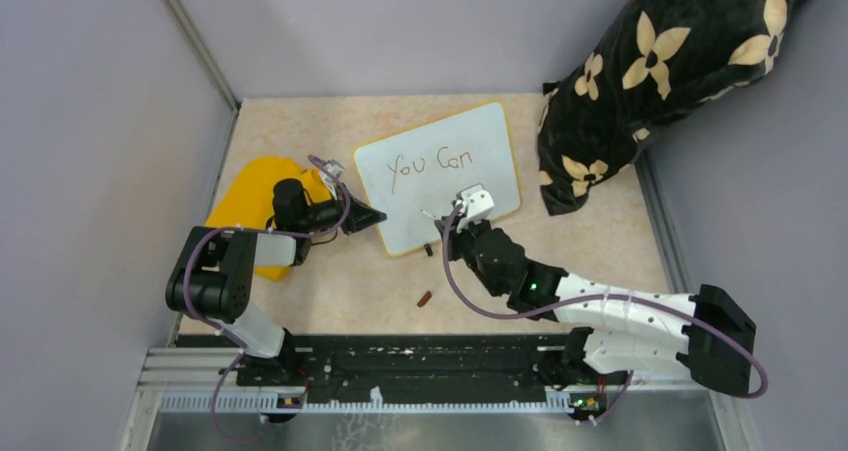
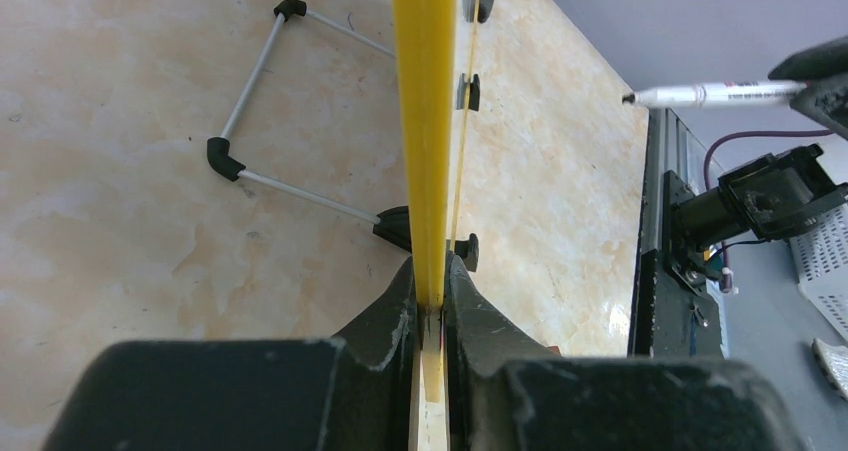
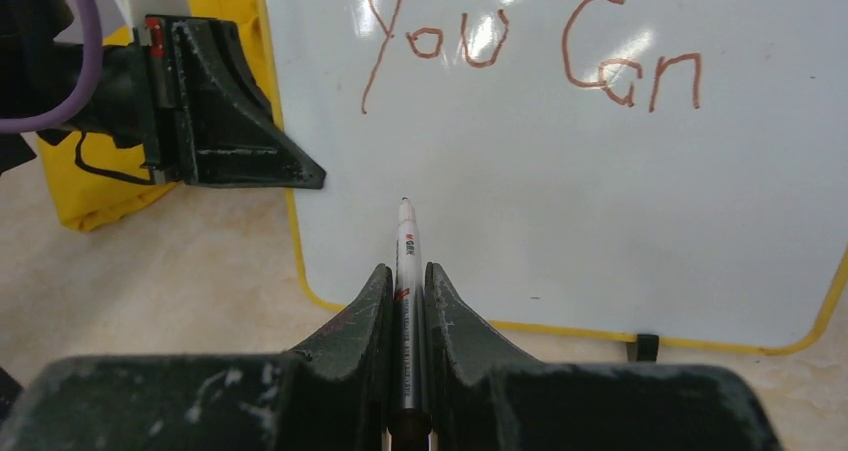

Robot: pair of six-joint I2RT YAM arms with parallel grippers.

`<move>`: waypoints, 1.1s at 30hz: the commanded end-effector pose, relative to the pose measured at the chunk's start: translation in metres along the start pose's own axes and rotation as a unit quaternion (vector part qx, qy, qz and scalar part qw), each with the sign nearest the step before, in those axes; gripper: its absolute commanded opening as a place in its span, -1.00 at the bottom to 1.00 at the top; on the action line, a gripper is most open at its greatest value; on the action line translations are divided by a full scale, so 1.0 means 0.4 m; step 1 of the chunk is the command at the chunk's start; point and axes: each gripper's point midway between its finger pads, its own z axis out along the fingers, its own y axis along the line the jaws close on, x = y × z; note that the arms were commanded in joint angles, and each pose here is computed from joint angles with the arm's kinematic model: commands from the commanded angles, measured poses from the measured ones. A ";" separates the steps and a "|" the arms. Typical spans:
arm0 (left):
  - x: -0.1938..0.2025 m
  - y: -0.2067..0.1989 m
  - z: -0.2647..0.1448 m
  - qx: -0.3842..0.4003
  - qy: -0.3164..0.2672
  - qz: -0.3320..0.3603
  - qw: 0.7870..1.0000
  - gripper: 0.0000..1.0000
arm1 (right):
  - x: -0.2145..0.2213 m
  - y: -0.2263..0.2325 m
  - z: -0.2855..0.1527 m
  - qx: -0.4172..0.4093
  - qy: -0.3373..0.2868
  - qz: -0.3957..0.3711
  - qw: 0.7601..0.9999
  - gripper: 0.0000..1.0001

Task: Write a sentence on the whiteboard

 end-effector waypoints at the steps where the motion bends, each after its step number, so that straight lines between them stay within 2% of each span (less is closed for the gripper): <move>1: 0.018 0.030 0.006 -0.027 0.009 0.009 1.000 -1.00 | -0.058 0.049 0.005 -0.022 -0.045 0.019 0.999 -1.00; 11: 0.020 0.032 0.006 -0.029 0.011 0.008 0.999 -1.00 | 0.015 0.101 0.061 -0.039 -0.007 0.008 0.999 -1.00; 33: 0.020 0.032 0.007 -0.029 0.012 0.006 1.000 -1.00 | 0.018 0.090 0.134 0.026 -0.007 0.001 1.000 -1.00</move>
